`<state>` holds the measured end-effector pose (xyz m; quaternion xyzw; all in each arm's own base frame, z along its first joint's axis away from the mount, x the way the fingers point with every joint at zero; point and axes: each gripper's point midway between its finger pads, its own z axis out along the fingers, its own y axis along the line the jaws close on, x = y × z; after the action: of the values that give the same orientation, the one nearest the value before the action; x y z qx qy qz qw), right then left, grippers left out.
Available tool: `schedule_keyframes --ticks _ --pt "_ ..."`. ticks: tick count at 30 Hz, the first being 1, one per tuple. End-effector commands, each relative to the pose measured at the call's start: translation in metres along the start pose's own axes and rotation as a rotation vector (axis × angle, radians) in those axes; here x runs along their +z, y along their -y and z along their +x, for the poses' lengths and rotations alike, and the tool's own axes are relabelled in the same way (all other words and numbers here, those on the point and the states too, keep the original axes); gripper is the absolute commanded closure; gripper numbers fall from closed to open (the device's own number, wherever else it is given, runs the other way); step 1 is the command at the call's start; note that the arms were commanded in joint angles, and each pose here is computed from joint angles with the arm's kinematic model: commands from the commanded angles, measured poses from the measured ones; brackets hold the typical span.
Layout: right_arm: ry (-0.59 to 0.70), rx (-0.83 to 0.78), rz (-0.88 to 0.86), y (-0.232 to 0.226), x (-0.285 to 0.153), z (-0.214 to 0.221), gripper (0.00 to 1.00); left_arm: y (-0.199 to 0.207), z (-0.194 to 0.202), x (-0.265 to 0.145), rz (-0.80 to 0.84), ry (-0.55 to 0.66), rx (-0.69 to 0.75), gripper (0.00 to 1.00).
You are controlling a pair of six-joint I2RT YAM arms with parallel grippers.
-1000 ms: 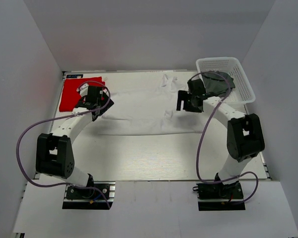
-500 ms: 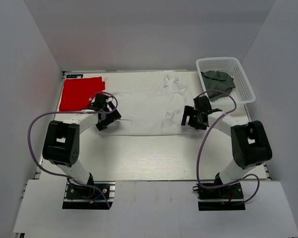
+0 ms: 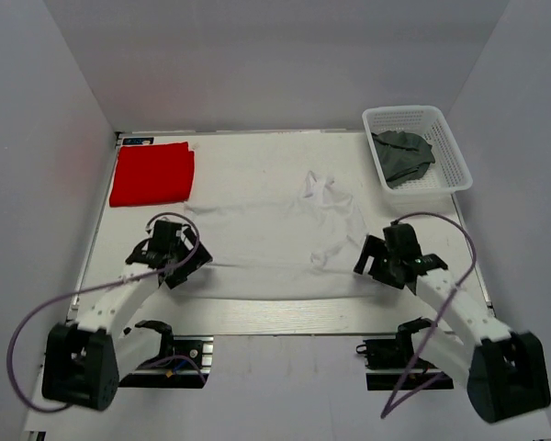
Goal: Fold and stack the t-shirts
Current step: Fold the flattened tshirt in 1/3 of the way, then grap the side of the flattened tshirt furthest away from the robot with both arms
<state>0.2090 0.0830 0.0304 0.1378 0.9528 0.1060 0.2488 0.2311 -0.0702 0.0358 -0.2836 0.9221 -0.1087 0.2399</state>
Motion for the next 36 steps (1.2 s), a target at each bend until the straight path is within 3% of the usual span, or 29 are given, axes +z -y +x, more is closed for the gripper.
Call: schedule_keyframes --ticks 1,6,7,12,13,19,24,25,26,28,30,36 --pt "0.011 -0.031 -0.057 -0.005 -0.031 0.005 0.11 0.014 0.002 -0.03 0.123 0.027 -0.025 0.0" --pt "0.074 -0.17 -0.323 -0.069 -0.054 -0.021 0.09 0.037 -0.053 -0.076 0.182 0.251 -0.044 0.0" --pt "0.095 -0.192 -0.368 -0.08 -0.055 -0.027 0.09 0.037 -0.058 -0.076 0.169 0.26 -0.046 0.0" --pt "-0.044 -0.299 -0.486 -0.121 -0.033 0.002 0.09 0.056 -0.083 -0.062 0.16 0.274 -0.055 0.0" --pt "-0.017 -0.308 -0.514 -0.132 -0.033 -0.005 0.09 0.056 -0.086 -0.057 0.141 0.265 -0.062 0.0" --pt "-0.065 -0.35 -0.621 -0.186 -0.013 0.001 0.09 0.044 -0.121 -0.02 -0.086 0.301 -0.047 0.0" --pt "-0.017 -0.283 -0.58 -0.216 0.02 -0.035 0.09 0.04 -0.146 0.003 -0.191 0.347 -0.046 0.0" --pt "0.01 -0.27 -0.5 -0.21 0.036 -0.043 0.09 0.04 -0.146 0.013 -0.208 0.33 -0.03 0.0" --pt "0.073 -0.26 -0.506 -0.228 0.031 -0.072 0.09 0.045 -0.157 0.013 -0.203 0.343 -0.041 0.0" --pt "0.059 -0.26 -0.43 -0.224 0.051 -0.075 0.09 0.048 -0.16 0.021 -0.213 0.333 -0.028 0.0" --pt "0.049 -0.269 -0.404 -0.232 0.044 -0.09 0.09 0.049 -0.165 0.03 -0.229 0.312 -0.023 0.0" --pt "0.222 -0.26 -0.15 -0.202 0.05 -0.147 0.09 0.044 -0.175 0.044 -0.271 0.298 -0.013 0.02"
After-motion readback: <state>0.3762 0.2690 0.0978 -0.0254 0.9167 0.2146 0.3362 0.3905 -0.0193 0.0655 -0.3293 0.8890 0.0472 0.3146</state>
